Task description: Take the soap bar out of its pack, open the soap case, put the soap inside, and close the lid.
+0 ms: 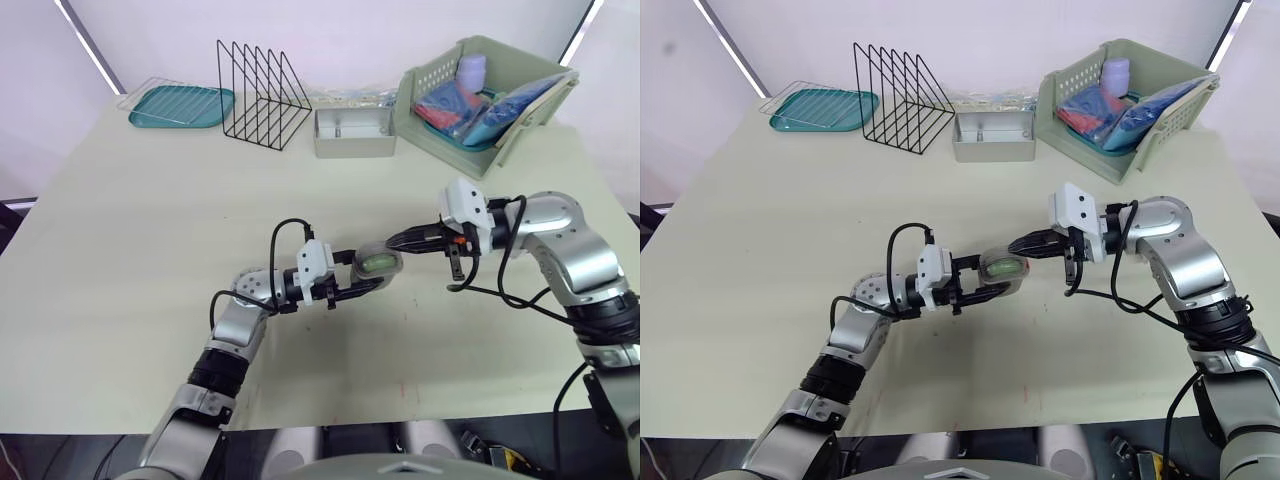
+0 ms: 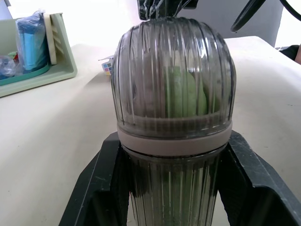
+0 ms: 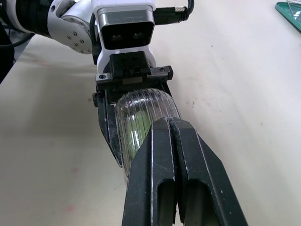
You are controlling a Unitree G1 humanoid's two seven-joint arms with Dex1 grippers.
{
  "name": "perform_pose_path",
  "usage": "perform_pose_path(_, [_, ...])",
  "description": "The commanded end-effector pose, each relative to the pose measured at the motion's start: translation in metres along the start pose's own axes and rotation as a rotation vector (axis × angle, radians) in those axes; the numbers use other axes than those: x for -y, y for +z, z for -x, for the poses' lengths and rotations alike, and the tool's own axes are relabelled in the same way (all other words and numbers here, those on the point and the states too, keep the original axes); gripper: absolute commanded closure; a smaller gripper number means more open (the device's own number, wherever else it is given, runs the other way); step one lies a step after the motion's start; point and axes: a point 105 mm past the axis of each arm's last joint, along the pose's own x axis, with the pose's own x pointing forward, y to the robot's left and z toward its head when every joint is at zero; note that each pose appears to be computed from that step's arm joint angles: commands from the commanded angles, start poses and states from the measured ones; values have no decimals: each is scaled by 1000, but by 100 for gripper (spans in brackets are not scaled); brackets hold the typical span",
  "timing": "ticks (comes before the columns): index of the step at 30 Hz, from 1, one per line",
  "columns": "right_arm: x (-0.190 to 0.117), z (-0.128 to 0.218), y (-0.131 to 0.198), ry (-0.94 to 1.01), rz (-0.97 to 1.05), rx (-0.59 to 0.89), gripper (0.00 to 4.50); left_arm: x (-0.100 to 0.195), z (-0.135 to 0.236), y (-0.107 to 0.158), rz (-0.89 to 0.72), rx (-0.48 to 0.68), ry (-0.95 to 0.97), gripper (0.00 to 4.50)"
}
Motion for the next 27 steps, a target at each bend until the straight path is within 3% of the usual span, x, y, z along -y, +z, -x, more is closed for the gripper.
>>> perform_pose_path(1, [-14,-14,-26,63,-74,-84,443,-5,0,9,-34,28,28,260])
perform_pose_path(13, [-11,-14,-30,61,-78,-88,443,-8,1,10,-36,26,36,260])
perform_pose_path(27, [13,23,-4,-148,-154,104,443,-9,4,10,-33,24,39,260])
